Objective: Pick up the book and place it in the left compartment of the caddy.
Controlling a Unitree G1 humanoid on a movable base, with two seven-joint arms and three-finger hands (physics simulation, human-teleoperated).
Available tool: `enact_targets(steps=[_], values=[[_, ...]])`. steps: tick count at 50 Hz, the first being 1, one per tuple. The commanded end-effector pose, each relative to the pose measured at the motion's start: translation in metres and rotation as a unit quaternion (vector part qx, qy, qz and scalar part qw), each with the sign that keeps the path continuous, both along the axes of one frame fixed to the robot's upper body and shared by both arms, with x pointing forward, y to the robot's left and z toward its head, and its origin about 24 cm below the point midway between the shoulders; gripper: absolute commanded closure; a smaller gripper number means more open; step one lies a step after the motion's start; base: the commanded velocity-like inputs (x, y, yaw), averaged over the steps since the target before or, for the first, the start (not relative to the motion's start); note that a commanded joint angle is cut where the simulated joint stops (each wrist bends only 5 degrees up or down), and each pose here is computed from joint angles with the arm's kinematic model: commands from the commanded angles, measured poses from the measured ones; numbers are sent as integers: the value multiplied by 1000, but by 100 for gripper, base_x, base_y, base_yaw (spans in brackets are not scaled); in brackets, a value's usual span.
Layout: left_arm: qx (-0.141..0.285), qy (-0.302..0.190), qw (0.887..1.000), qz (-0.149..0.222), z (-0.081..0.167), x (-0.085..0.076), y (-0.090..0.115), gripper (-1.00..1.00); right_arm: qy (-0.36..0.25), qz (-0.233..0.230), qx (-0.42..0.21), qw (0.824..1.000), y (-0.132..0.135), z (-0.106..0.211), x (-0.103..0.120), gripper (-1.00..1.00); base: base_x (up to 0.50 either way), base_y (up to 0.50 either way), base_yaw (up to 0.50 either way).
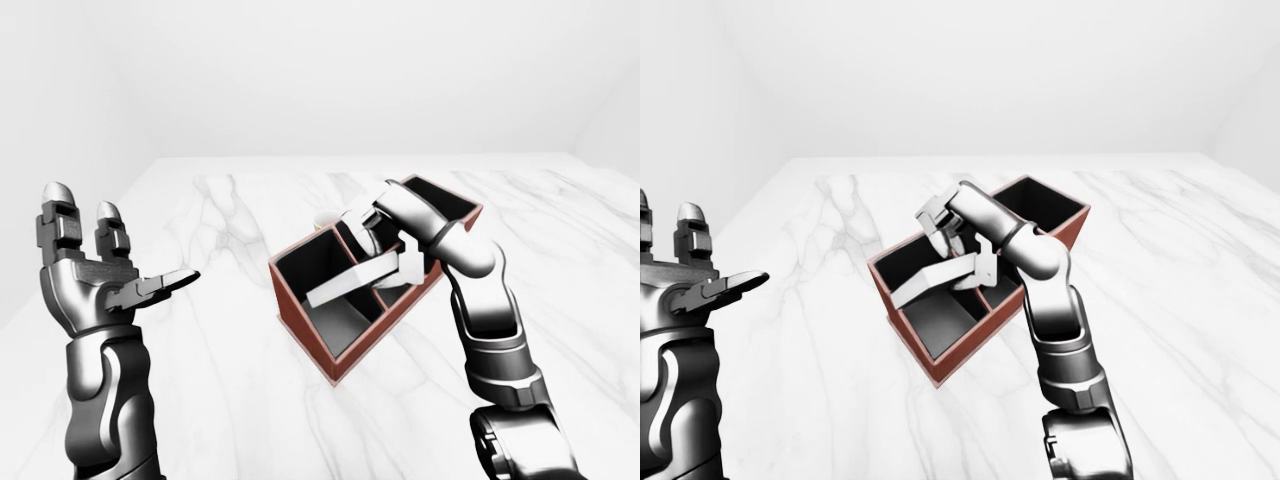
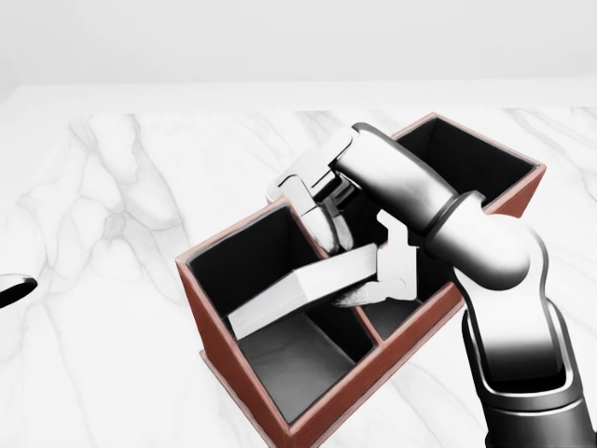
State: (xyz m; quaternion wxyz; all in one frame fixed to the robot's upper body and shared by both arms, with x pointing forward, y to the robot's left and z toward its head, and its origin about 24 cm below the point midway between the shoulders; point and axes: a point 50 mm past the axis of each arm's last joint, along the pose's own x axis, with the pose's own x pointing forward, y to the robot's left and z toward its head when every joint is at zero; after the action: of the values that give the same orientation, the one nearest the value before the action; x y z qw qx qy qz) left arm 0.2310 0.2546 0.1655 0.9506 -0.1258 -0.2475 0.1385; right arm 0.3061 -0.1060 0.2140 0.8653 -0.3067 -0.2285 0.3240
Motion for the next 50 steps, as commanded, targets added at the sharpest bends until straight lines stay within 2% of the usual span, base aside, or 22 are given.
enact_targets(steps=[1, 17, 34, 36, 41, 50], values=[[6, 33, 999, -6, -14, 5, -10, -100, 13, -46, -2, 999, -7, -7, 13, 100, 0, 0, 0], [5, 34, 999, -5, -14, 6, -9, -100, 38, -75, -32, 996, 8, -31, 19, 100, 0, 0, 0], [3, 39, 999, -4, -16, 7, -7, -100, 10, -100, -80, 992, 23, -34, 15, 100, 0, 0, 0], [4, 35, 999, -4, -14, 6, -8, -100, -1, -118, -90, 989, 21, -33, 16, 100, 0, 0, 0], [3, 33, 999, -3, -14, 6, -7, -100, -1, -112, -102, 988, 24, -32, 15, 100, 0, 0, 0], [3, 31, 1000, -3, -13, 6, -7, -100, 5, -131, -104, 986, 20, -36, 20, 100, 0, 0, 0]])
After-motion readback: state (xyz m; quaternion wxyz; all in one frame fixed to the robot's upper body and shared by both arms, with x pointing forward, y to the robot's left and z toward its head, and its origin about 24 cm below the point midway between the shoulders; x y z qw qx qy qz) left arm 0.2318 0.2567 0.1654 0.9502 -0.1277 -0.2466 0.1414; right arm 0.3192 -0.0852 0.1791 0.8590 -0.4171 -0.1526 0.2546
